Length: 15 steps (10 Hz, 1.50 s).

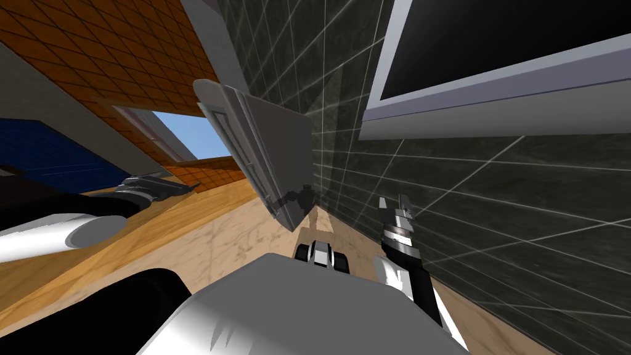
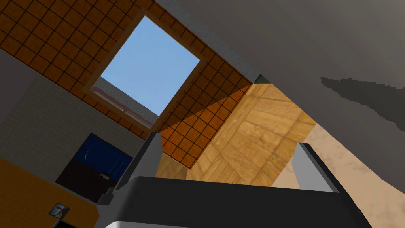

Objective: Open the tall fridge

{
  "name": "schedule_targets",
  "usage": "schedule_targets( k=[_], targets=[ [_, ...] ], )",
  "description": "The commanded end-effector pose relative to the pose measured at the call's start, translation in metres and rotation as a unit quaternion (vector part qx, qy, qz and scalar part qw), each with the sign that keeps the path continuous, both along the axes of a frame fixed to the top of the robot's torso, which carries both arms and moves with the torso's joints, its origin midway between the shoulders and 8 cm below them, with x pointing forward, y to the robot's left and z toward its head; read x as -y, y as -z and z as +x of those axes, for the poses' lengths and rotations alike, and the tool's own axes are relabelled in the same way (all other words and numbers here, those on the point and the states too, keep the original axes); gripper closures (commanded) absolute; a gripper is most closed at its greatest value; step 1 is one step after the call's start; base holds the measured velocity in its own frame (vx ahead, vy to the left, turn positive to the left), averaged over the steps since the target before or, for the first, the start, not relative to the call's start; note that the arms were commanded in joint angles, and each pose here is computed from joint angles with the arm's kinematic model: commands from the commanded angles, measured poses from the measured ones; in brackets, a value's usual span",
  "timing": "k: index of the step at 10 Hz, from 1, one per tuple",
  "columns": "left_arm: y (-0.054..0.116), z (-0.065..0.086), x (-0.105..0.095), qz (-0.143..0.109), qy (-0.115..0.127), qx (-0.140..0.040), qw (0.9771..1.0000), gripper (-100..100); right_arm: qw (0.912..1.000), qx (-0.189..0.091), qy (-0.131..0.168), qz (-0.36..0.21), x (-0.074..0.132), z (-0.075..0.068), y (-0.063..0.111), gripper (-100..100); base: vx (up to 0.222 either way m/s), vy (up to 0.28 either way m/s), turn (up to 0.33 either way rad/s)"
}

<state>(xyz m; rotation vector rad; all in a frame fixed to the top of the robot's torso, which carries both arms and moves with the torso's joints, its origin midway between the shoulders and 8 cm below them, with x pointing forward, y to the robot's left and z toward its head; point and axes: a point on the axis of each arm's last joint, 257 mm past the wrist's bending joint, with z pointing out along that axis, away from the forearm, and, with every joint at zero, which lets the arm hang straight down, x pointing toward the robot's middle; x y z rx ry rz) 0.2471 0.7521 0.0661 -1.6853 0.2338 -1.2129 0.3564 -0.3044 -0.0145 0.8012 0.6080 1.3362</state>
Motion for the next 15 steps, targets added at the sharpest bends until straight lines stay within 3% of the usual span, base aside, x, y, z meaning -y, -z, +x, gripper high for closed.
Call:
schedule_targets(
  k=[1,9,11,12,13,14,15],
  targets=[
    [-0.019,-0.003,-0.011,-0.041,-0.012,0.01,0.9991,-100,1.0,0.0,0.0,0.0,0.0,0.0,0.0,0,0.164,-0.192,-0.042],
    [-0.066,0.012,-0.009,-0.133,-0.015,0.031,0.9906,-100,1.0,0.0,0.0,0.0,0.0,0.0,0.0,0,0.129,-0.166,-0.028],
    [-0.063,0.011,-0.01,-0.128,-0.016,0.03,0.9912,-100,1.0,0.0,0.0,0.0,0.0,0.0,0.0,0,0.028,-0.035,-0.001],
    [-0.064,0.011,-0.01,-0.128,-0.016,0.03,0.9912,100,1.0,0.0,0.0,0.0,0.0,0.0,0.0,0,0.006,-0.006,-0.001],
    [-0.068,0.024,0.005,-0.125,0.004,0.029,0.9917,100,1.0,0.0,0.0,0.0,0.0,0.0,0.0,0,-0.122,0.12,0.054],
    [-0.068,0.024,0.005,-0.125,0.004,0.029,0.9917,100,1.0,0.0,0.0,0.0,0.0,0.0,0.0,0,-0.145,0.154,-0.029],
    [-0.071,0.037,0.02,-0.123,0.024,0.027,0.9918,100,1.0,0.0,0.0,0.0,0.0,0.0,0.0,0,-0.169,0.211,-0.007]
  ],
)
